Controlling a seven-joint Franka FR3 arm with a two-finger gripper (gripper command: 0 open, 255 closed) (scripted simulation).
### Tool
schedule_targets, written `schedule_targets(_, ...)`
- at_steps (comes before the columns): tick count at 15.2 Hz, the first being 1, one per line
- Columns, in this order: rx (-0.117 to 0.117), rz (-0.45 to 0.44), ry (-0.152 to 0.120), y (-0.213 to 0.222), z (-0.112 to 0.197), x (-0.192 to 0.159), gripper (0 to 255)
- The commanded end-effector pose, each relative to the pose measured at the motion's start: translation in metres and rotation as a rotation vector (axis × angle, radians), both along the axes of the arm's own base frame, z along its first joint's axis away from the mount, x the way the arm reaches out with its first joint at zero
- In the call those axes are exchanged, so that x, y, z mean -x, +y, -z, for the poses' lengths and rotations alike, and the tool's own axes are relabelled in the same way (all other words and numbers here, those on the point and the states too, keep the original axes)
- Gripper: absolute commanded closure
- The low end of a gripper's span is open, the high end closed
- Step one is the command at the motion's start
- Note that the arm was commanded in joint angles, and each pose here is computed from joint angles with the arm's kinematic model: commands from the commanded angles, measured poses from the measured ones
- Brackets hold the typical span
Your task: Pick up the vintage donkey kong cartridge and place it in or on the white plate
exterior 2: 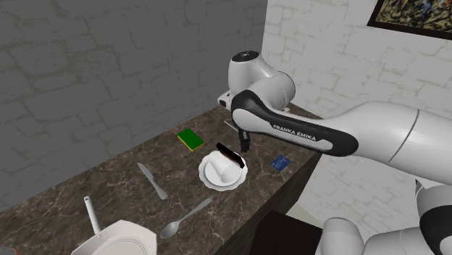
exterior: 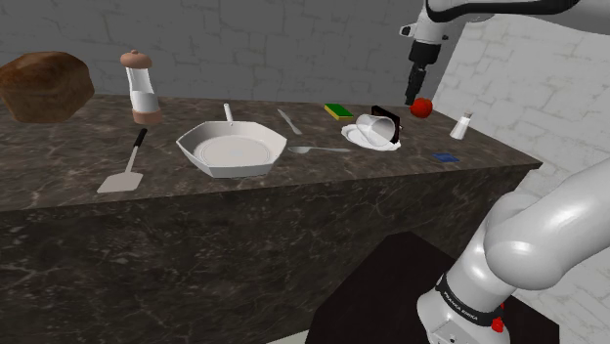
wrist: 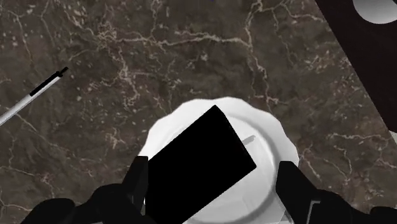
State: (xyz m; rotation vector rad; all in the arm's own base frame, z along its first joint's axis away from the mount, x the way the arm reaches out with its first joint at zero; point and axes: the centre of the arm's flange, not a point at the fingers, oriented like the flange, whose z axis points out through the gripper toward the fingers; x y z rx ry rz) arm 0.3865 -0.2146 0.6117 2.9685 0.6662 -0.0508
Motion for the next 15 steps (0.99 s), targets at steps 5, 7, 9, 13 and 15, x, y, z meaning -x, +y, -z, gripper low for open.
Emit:
schedule_targets(5, 0.289, 0.411, 0.037, 0.084, 0.043, -0.021, 0)
schedule_targets(7, 0.289, 0.411, 0.037, 0.081, 0.052, -0.020, 0)
schedule_targets(9, 0.289, 0.411, 0.037, 0.077, 0.062, -0.018, 0)
schedule_targets(13, 0.289, 0.411, 0.037, 0.072, 0.075, -0.016, 0)
schedule_targets(15, 0.289, 0.411, 0.037, 0.072, 0.075, -0.016, 0)
